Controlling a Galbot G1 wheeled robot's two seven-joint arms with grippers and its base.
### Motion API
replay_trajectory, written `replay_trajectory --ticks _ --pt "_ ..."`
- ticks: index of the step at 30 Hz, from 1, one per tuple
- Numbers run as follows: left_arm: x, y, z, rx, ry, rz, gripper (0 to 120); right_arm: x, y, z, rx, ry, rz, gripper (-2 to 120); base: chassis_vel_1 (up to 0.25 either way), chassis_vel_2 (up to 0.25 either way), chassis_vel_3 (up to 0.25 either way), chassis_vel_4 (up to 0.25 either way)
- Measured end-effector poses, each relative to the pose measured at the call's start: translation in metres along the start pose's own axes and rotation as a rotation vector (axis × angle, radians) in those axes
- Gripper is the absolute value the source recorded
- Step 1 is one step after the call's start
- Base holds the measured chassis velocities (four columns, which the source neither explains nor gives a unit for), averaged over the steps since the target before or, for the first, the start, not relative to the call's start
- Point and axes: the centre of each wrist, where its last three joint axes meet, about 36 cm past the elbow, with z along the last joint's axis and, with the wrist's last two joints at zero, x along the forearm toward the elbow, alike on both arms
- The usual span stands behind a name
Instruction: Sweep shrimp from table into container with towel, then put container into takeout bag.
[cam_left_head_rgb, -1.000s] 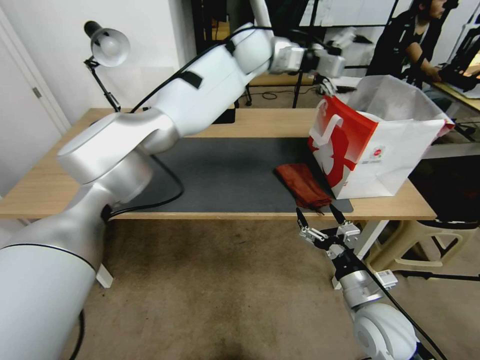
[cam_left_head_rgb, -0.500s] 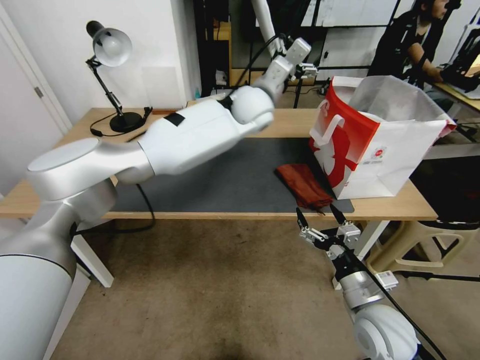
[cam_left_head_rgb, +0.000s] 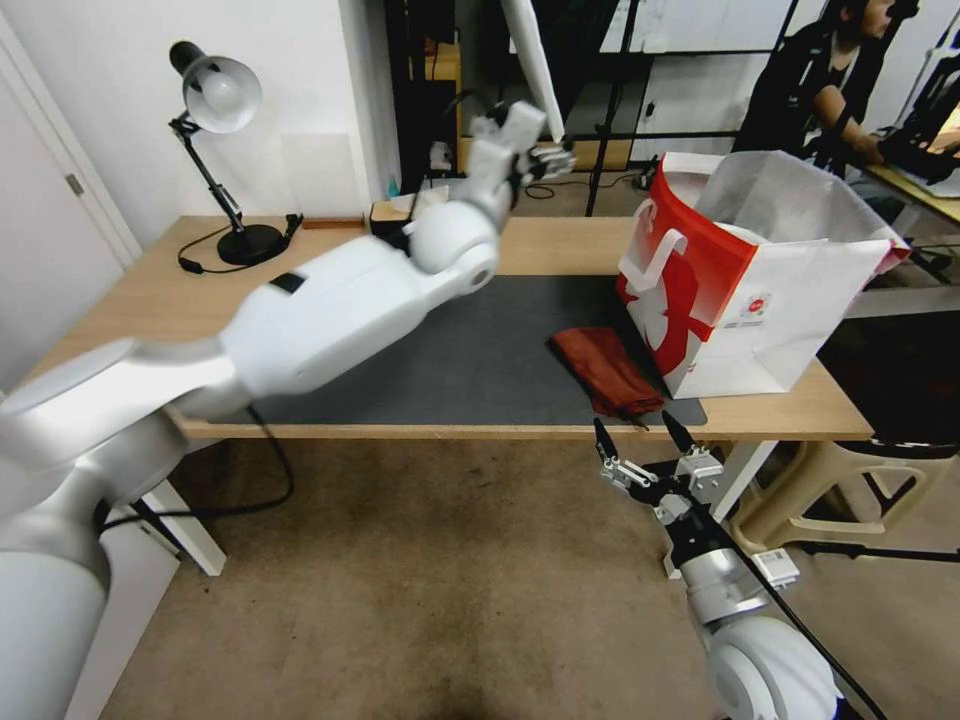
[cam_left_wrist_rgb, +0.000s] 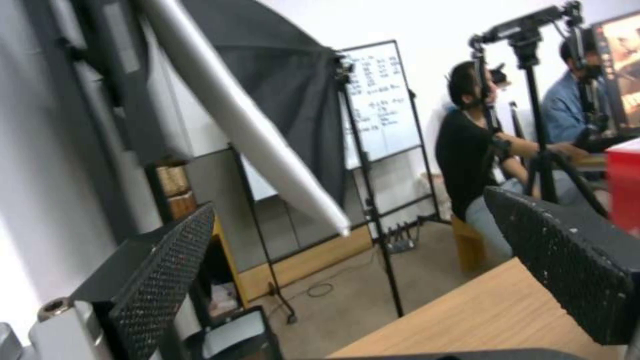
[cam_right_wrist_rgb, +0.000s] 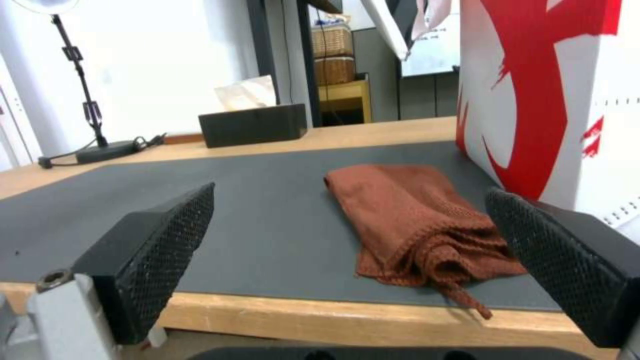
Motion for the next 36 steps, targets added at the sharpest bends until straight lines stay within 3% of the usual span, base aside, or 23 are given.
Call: replay_trajectory --ticks 1,3,5,6,8,9,10,13,14,16,17,19,20,23,24,26,28,32,33,36 --pt "0.011 0.010 0.008 0.006 -0.011 -0.006 100 0.000 0.001 -0.001 0.001 -0.003 0.001 100 0.000 0.000 0.000 0.000" --pt "0.017 0.016 0.011 0.007 -0.018 -0.011 100 0.000 0.001 -0.001 0.003 -0.004 0.001 100 0.000 0.000 0.000 0.000" --pt "0.047 0.038 0.021 0.012 -0.032 -0.024 100 0.001 0.002 -0.002 0.012 -0.010 0.006 100 0.000 0.000 0.000 0.000" --pt "0.047 0.038 0.021 0.012 -0.032 -0.024 100 0.001 0.002 -0.002 0.012 -0.010 0.006 100 0.000 0.000 0.000 0.000" --pt "0.072 0.052 0.026 0.018 -0.028 -0.039 100 0.001 0.002 -0.004 0.016 -0.017 0.011 100 0.000 0.000 0.000 0.000" --pt "0.093 0.059 0.028 0.025 -0.029 -0.053 100 0.000 0.001 -0.005 0.019 -0.025 0.014 100 0.000 0.000 0.000 0.000" --pt "0.093 0.059 0.028 0.025 -0.029 -0.053 100 0.000 0.001 -0.005 0.019 -0.025 0.014 100 0.000 0.000 0.000 0.000" --pt "0.147 0.073 0.038 0.025 -0.028 -0.123 100 -0.004 0.001 -0.010 0.027 -0.052 0.030 100 0.000 0.000 0.000 0.000" --pt "0.147 0.073 0.038 0.025 -0.028 -0.123 100 -0.004 0.001 -0.010 0.027 -0.052 0.030 100 0.000 0.000 0.000 0.000" --pt "0.187 0.077 0.047 0.017 -0.006 -0.175 100 -0.011 0.001 -0.013 0.028 -0.075 0.038 100 0.000 0.000 0.000 0.000" --pt "0.187 0.077 0.047 0.017 -0.006 -0.175 100 -0.011 0.001 -0.013 0.028 -0.075 0.038 100 0.000 0.000 0.000 0.000" --pt "0.225 0.077 0.057 0.002 0.014 -0.232 100 -0.015 0.001 -0.015 0.035 -0.088 0.040 100 0.000 0.000 0.000 0.000" --pt "0.225 0.077 0.057 0.002 0.014 -0.232 100 -0.015 0.001 -0.015 0.035 -0.088 0.040 100 0.000 0.000 0.000 0.000" --pt "0.268 0.067 0.077 -0.009 0.013 -0.325 100 -0.017 0.000 -0.016 0.046 -0.095 0.052 100 0.000 0.000 0.000 0.000" --pt "0.268 0.067 0.077 -0.009 0.013 -0.325 100 -0.017 0.000 -0.016 0.046 -0.095 0.052 100 0.000 0.000 0.000 0.000" --pt "0.282 0.050 0.090 0.009 0.024 -0.352 100 -0.014 -0.001 -0.015 0.052 -0.099 0.066 100 0.000 0.000 0.000 0.000" --pt "0.289 0.040 0.097 0.016 0.032 -0.359 100 -0.013 0.000 -0.014 0.056 -0.099 0.072 100 0.000 0.000 0.000 0.000" --pt "0.322 0.006 0.125 0.029 0.053 -0.364 100 -0.014 0.001 -0.014 0.057 -0.111 0.085 100 0.000 0.000 0.000 0.000" --pt "0.322 0.006 0.125 0.029 0.053 -0.364 100 -0.014 0.001 -0.014 0.057 -0.111 0.085 100 0.000 0.000 0.000 0.000" --pt "0.343 -0.017 0.141 0.024 0.051 -0.360 100 -0.015 0.002 -0.011 0.059 -0.112 0.088 100 0.000 0.000 0.000 0.000"
